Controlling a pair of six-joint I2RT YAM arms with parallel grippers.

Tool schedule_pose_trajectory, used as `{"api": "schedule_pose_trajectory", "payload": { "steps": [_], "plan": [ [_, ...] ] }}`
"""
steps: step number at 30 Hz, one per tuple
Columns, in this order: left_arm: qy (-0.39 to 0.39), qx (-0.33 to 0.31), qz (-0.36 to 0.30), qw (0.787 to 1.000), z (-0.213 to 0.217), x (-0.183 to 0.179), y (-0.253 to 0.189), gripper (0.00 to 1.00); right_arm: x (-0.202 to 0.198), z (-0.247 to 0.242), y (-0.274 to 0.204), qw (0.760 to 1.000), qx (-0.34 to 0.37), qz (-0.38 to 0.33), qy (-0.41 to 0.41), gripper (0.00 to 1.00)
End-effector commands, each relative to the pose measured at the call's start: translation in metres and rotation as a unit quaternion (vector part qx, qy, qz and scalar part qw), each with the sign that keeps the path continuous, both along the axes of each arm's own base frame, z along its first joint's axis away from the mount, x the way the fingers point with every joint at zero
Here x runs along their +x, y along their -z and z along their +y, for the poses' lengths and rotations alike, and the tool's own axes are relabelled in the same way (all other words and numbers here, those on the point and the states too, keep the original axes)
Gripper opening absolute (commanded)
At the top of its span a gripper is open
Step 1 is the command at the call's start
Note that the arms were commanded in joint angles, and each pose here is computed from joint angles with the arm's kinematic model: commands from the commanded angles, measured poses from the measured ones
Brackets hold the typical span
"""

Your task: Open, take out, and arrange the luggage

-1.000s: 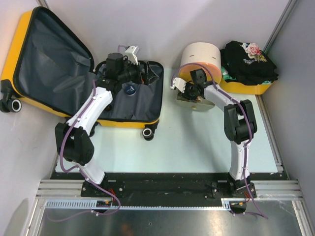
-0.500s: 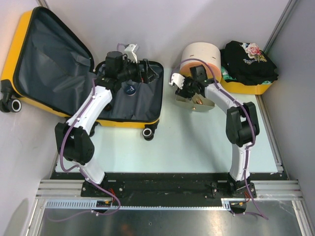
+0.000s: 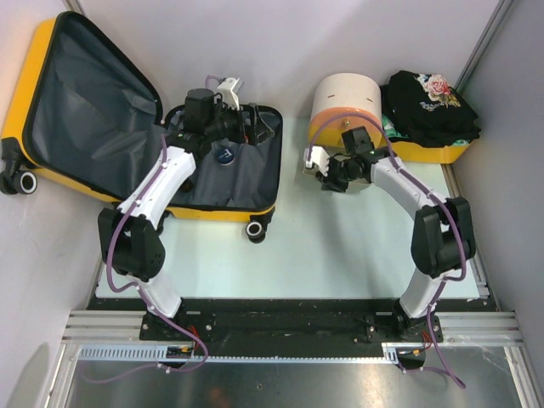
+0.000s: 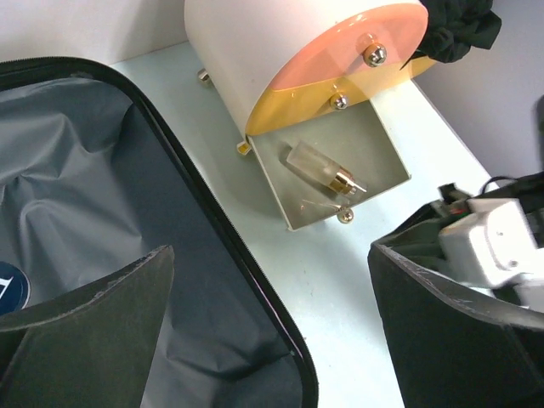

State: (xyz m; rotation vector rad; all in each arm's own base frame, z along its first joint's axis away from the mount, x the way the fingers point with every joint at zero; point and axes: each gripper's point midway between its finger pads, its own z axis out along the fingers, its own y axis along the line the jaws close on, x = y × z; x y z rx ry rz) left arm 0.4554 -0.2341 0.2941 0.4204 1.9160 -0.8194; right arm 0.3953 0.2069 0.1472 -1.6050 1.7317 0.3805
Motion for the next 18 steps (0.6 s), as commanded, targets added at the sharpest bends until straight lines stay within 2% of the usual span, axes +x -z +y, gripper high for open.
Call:
{"api": "schedule_pose_trajectory", "payload": {
  "steps": [1,6,12,16,18],
  "plan": [
    [0.008,0.011,-0.037,0.999,0.004,0.003,-0.018,1.00,-0.014,-0.006,0.042,0.997,-0.024,0.068,0.011,0.15],
    [0.002,0.018,-0.034,0.999,0.008,0.002,-0.014,1.00,0.012,-0.022,0.063,0.995,-0.058,0.044,0.064,0.13],
    [-0.006,0.023,-0.025,0.999,0.014,0.004,-0.006,1.00,0.080,-0.052,0.050,0.974,-0.091,-0.080,0.193,0.09],
    [-0.010,0.025,-0.024,0.999,0.017,0.007,-0.005,1.00,0.115,-0.064,0.035,0.958,-0.083,-0.151,0.230,0.08],
    [-0.012,0.024,-0.023,0.999,0.018,0.009,-0.004,1.00,0.124,-0.067,0.036,0.956,-0.079,-0.163,0.232,0.09]
  ]
}}
